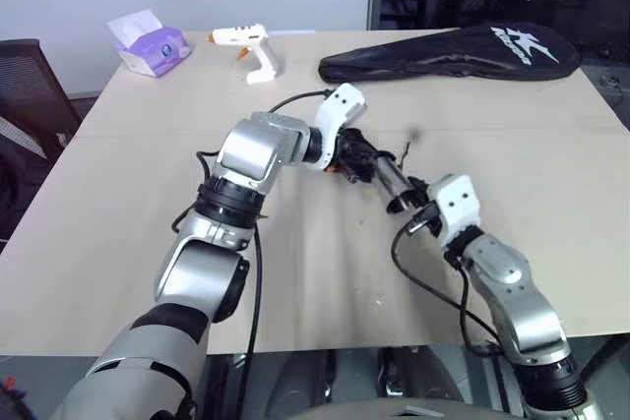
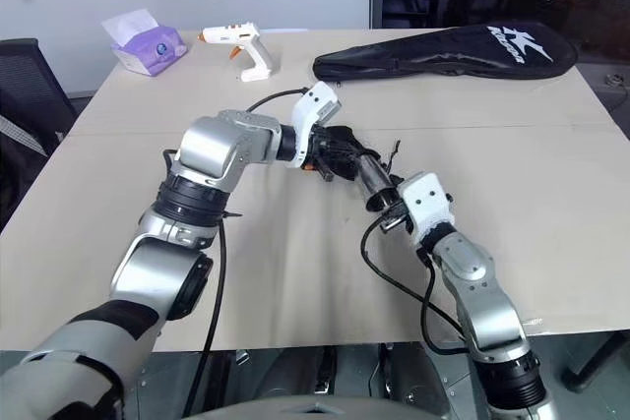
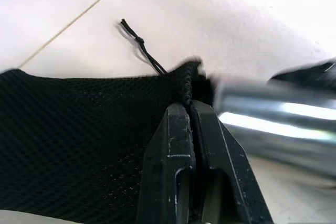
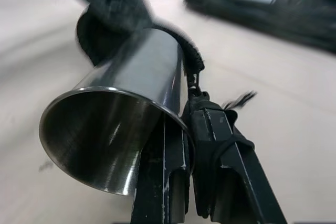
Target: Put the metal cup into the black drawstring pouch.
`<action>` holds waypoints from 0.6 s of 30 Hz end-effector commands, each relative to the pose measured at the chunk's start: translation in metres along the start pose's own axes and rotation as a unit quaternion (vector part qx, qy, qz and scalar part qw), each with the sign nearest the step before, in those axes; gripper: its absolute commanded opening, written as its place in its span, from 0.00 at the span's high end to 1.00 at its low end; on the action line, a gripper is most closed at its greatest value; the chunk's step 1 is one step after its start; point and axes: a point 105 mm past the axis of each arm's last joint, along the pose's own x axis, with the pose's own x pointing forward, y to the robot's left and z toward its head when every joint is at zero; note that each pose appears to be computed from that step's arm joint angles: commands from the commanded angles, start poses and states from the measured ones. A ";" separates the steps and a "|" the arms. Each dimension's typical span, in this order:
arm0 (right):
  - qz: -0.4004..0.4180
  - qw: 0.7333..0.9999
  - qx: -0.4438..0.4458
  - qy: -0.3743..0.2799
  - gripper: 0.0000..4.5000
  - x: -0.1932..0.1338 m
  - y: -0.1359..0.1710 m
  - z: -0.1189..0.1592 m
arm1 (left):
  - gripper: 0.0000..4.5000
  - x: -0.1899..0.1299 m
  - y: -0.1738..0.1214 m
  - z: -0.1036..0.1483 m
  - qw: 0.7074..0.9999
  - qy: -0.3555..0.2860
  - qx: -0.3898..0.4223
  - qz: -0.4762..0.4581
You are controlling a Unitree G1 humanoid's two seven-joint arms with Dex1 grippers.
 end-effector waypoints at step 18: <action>0.031 0.992 0.109 -0.061 0.99 0.045 -0.001 0.027 | 1.00 -0.020 -0.033 0.009 0.995 -0.044 0.047 -0.078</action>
